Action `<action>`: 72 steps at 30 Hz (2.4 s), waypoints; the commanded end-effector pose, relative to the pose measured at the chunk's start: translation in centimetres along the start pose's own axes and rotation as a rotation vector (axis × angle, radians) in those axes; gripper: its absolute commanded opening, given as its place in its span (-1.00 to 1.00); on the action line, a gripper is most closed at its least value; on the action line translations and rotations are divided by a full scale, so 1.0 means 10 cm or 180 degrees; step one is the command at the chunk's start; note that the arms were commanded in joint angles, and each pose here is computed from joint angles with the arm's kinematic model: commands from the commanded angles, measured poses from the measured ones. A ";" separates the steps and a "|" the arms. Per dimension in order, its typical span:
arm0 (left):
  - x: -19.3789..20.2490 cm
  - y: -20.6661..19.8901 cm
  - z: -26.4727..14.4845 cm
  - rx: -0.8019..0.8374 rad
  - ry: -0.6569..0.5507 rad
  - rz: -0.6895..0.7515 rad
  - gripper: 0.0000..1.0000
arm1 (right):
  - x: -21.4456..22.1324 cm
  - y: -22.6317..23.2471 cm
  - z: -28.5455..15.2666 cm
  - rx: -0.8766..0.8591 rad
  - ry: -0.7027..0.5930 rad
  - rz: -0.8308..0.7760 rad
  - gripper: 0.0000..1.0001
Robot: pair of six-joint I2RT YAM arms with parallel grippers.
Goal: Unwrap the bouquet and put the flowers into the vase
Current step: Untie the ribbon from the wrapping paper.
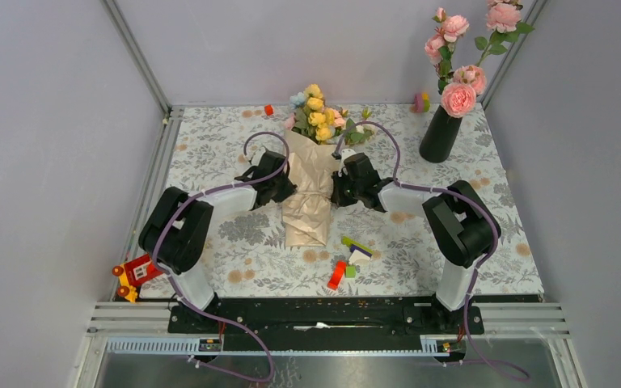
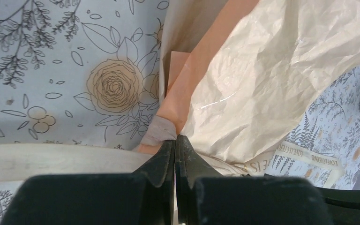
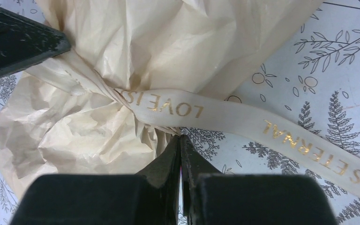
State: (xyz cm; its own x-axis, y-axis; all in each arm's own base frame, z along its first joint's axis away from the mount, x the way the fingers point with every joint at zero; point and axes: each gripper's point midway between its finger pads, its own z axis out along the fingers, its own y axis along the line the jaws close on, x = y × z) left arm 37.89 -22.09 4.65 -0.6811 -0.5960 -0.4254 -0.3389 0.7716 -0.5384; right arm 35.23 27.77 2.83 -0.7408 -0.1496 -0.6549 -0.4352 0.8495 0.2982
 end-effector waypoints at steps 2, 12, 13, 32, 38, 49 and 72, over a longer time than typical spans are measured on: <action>-0.29 -0.10 -0.18 0.0162 -0.0287 -0.0057 -1.00 | -0.14 -0.03 -0.12 0.0136 -0.0185 -0.0035 -1.00; -0.39 -0.03 -0.29 0.0232 -0.0301 -0.0164 -1.00 | -0.12 -0.09 -0.12 0.0259 -0.0197 0.0058 -1.00; -0.42 -0.03 -0.29 0.0259 -0.0310 -0.0184 -1.00 | -0.12 -0.10 -0.11 0.0280 -0.0192 0.0074 -1.00; -0.41 0.01 -0.36 0.0431 -0.0119 -0.0124 -1.00 | -0.40 0.53 -0.50 -0.0558 -0.0181 -0.0344 -0.61; -0.37 -0.01 -0.35 0.0485 -0.0047 -0.0119 -1.00 | -0.48 0.63 -0.35 -0.0597 -0.0082 -0.0421 -0.54; -0.35 -0.03 -0.36 0.0512 -0.0001 -0.0086 -1.00 | -0.36 0.65 -0.14 -0.0515 0.0150 -0.0477 -0.49; -0.35 -0.01 -0.35 0.0499 0.0005 -0.0075 -1.00 | -0.46 0.60 -0.10 -0.0368 0.0096 -0.0533 -0.40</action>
State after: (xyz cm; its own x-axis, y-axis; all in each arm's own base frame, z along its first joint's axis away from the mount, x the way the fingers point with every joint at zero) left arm 37.20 -19.05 6.81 -0.6937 -0.6124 -0.3790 -0.3036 0.7259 -0.6172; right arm 34.91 32.32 7.48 -0.6912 -0.2944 -0.6600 -0.5933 0.7526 0.2856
